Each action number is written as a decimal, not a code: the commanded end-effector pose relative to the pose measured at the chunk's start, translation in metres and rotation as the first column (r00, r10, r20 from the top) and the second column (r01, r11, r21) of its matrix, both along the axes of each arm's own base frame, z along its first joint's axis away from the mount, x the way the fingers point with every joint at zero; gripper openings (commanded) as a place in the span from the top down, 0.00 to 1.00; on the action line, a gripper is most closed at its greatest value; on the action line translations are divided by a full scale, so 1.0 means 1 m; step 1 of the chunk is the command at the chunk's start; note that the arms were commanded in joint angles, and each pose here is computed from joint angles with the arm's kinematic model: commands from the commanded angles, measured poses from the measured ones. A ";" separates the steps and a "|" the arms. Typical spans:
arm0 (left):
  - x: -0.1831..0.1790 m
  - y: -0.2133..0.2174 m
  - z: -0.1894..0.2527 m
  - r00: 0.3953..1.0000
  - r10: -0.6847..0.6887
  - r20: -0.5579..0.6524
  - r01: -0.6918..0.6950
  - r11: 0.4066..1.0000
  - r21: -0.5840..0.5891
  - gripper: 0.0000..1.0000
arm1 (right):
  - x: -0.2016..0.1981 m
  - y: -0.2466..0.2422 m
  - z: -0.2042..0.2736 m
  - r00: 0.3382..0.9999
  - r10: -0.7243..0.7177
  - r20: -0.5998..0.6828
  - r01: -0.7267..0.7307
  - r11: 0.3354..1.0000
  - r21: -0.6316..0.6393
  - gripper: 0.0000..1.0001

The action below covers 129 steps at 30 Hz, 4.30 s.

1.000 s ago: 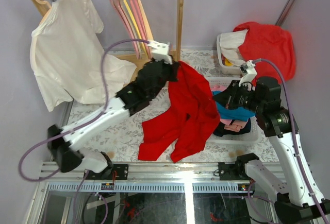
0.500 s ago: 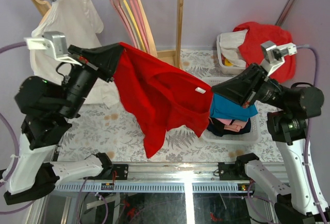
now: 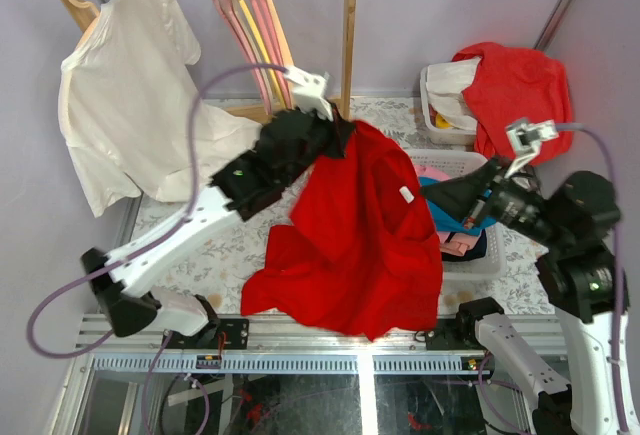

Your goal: Place the t-shirt on the hanger

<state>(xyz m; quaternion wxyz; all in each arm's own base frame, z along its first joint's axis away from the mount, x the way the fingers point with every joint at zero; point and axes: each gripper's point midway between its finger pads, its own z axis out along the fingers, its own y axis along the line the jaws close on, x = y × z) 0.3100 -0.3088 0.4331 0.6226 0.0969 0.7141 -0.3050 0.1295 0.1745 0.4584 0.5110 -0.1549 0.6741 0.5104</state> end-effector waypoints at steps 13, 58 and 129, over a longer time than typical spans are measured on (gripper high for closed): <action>0.106 -0.063 -0.178 0.975 0.076 -0.211 -0.082 0.996 -0.018 0.92 | 0.091 -0.064 -0.222 0.802 -0.511 -0.308 0.317 0.802 -0.507 1.00; -0.050 -0.111 -0.267 0.852 0.062 -0.520 0.019 0.989 0.149 0.38 | 0.100 -0.050 -0.226 0.823 -0.457 -0.338 0.280 0.844 -0.458 1.00; -0.033 0.056 -0.009 0.944 0.244 -0.225 -0.215 0.966 0.142 1.00 | 0.098 0.028 -0.065 0.963 0.051 -0.263 -0.063 0.997 -0.034 1.00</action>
